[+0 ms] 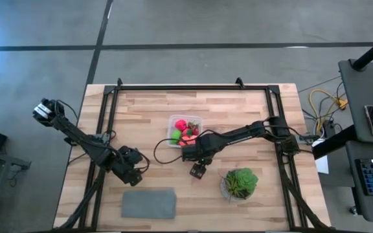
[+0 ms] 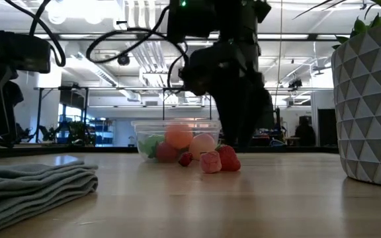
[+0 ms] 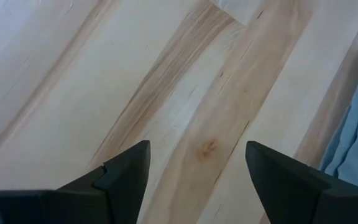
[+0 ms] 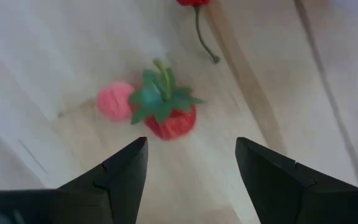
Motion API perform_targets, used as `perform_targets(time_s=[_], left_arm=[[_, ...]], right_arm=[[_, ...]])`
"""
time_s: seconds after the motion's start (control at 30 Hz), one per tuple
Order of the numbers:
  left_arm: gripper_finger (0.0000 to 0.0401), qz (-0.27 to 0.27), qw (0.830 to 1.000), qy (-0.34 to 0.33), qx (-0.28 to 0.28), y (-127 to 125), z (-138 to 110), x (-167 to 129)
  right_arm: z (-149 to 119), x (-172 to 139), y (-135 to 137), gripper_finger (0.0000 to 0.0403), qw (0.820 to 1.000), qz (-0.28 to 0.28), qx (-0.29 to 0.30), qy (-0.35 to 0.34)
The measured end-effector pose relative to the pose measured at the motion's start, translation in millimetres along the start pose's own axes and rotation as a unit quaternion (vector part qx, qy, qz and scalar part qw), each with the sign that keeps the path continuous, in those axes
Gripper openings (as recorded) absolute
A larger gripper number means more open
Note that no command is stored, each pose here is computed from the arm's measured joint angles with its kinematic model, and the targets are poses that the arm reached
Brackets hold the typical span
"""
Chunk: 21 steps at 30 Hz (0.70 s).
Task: Pick and placing Produce into tupperware
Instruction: Put the red strawberry into the transparent bin
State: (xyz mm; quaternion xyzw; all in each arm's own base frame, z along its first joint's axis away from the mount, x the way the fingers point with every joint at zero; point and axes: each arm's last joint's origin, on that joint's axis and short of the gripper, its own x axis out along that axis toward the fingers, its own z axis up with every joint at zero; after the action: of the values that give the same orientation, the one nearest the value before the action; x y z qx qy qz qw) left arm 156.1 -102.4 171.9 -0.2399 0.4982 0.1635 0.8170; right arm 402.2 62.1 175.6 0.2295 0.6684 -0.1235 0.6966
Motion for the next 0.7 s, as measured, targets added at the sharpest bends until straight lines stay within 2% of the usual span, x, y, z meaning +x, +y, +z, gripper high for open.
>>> perform_targets(time_s=[0.27,0.7], left_arm=[[0.0250,-0.002,1.000,-0.002,-0.001,0,0,1],[0.0250,-0.001,1.000,-0.003,-0.001,0,0,1]], right_arm=[[6,17,2,0.0236,1.000,0.006,0.025,0.000],[8,19,1,0.0230,0.999,-0.009,0.036,-0.017]])
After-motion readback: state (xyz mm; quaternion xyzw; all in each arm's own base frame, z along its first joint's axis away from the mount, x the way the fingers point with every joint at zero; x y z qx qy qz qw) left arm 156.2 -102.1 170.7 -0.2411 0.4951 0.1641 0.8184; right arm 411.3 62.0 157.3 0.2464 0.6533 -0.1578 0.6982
